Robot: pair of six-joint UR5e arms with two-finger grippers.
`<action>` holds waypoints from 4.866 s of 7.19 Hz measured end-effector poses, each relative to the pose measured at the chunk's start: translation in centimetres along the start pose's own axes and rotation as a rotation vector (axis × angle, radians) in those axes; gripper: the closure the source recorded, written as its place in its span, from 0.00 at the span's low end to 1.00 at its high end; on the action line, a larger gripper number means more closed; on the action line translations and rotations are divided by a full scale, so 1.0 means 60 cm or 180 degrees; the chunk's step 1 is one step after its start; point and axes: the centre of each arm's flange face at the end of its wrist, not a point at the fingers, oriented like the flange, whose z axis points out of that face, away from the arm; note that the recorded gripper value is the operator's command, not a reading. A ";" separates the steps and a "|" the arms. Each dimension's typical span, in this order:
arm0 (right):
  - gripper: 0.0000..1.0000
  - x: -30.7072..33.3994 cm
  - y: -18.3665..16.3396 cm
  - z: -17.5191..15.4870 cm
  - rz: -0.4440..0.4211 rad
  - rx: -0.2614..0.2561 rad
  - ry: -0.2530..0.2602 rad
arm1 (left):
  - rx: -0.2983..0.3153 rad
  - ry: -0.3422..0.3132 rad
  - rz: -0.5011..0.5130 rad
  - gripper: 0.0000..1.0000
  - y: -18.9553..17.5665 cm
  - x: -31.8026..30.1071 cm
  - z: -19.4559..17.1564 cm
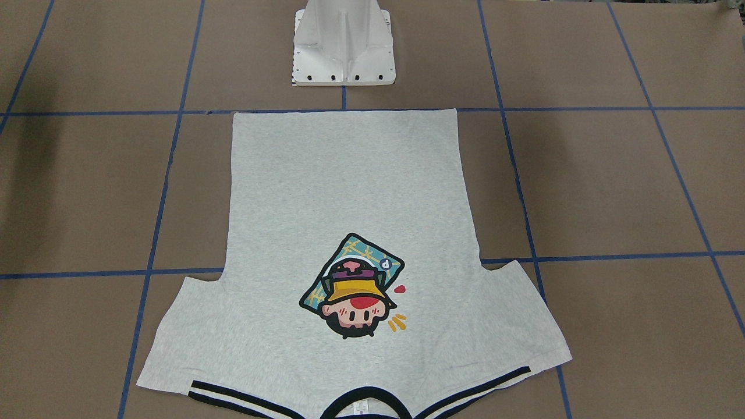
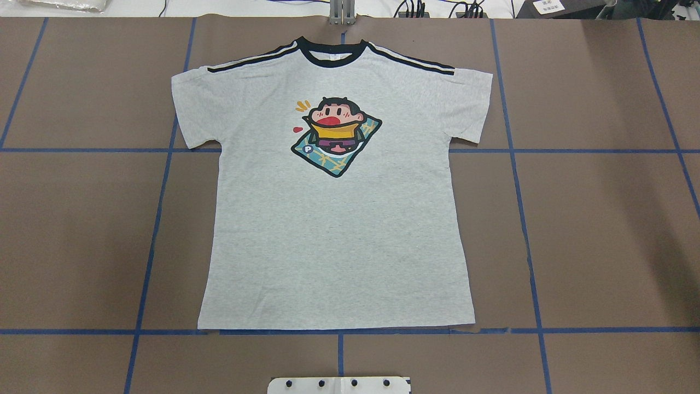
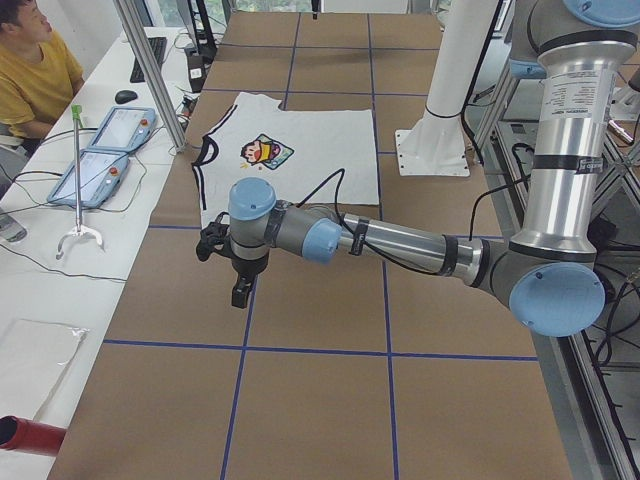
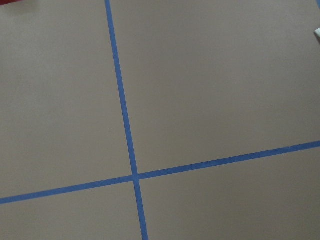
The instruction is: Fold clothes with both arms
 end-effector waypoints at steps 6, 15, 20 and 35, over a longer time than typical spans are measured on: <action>0.00 -0.062 -0.009 0.048 -0.0304 -0.0004 -0.0032 | 0.0098 0.0115 0.0155 0.01 0.006 0.043 0.003; 0.05 -0.442 -0.387 0.194 0.0052 0.0532 -0.0213 | 0.0296 0.0328 0.0248 0.01 -0.017 0.070 0.003; 0.22 -0.594 -0.390 0.332 0.0576 0.1449 0.0133 | 0.0319 0.0343 0.0237 0.01 -0.019 0.077 -0.003; 1.00 -0.616 -0.443 0.357 0.0670 0.1546 0.0359 | 0.0315 0.0347 0.0259 0.01 -0.019 0.079 -0.001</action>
